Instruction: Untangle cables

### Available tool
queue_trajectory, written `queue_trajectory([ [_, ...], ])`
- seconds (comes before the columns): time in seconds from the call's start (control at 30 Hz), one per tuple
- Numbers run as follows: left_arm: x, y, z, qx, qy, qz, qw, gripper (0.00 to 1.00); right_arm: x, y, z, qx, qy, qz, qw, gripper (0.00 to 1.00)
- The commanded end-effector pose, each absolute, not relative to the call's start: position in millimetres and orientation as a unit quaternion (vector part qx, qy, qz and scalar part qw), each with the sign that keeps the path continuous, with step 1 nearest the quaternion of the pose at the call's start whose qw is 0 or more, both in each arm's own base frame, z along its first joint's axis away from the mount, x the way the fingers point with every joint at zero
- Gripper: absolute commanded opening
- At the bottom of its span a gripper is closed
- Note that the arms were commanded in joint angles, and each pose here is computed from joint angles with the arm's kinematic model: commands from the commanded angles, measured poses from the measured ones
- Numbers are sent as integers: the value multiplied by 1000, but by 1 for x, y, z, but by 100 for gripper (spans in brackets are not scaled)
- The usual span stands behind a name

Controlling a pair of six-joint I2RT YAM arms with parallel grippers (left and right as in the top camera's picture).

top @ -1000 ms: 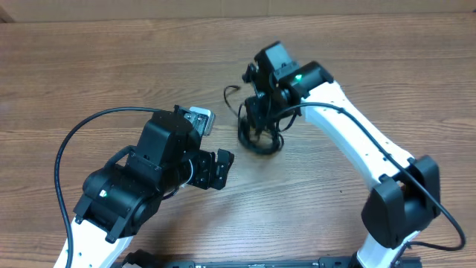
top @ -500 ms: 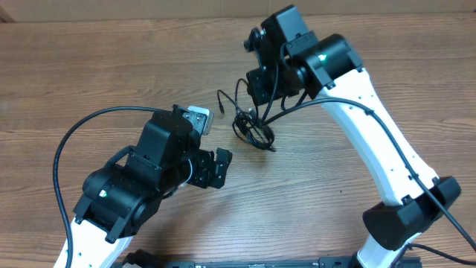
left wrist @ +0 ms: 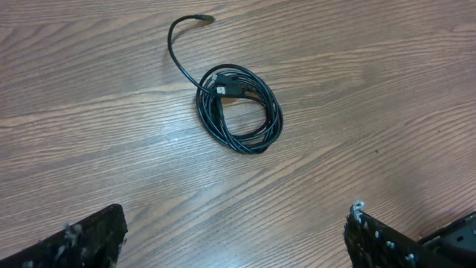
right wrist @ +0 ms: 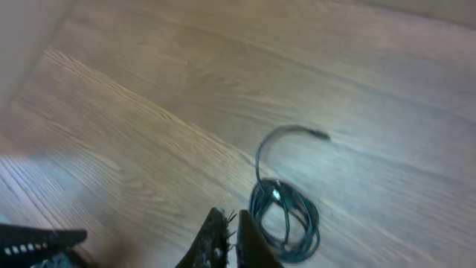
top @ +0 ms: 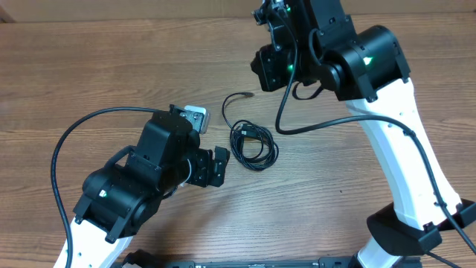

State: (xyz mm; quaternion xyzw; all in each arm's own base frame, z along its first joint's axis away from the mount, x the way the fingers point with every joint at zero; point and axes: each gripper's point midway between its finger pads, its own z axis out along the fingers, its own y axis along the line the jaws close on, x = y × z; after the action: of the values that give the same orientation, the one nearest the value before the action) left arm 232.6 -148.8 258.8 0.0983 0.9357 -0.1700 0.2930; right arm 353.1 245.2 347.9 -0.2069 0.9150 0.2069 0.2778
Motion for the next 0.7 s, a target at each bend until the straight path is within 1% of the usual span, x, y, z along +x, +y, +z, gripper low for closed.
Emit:
queue_trajectory([
  [0.0, 236, -148, 268, 85, 933, -171, 305, 94, 348, 234, 356, -201, 917, 188, 287, 32],
  [0.03, 236, -147, 268, 85, 933, -170, 305, 94, 348, 232, 354, -200, 920, 182, 284, 59],
  [0.07, 237, -147, 268, 85, 933, -168, 306, 94, 347, 229, 351, -197, 923, 174, 280, 72],
  [0.1, 237, -147, 268, 87, 933, -167, 306, 94, 346, 226, 349, -195, 926, 166, 277, 77],
  [0.17, 237, -147, 267, 88, 934, -166, 305, 94, 344, 219, 345, -186, 933, 150, 269, 79],
  [0.43, 235, -152, 266, 91, 934, -179, 297, 94, 334, 206, 328, -173, 949, 121, 232, 81],
  [0.67, 236, -152, 266, 91, 934, -178, 298, 94, 346, 192, 306, -129, 963, 99, 216, 83],
])
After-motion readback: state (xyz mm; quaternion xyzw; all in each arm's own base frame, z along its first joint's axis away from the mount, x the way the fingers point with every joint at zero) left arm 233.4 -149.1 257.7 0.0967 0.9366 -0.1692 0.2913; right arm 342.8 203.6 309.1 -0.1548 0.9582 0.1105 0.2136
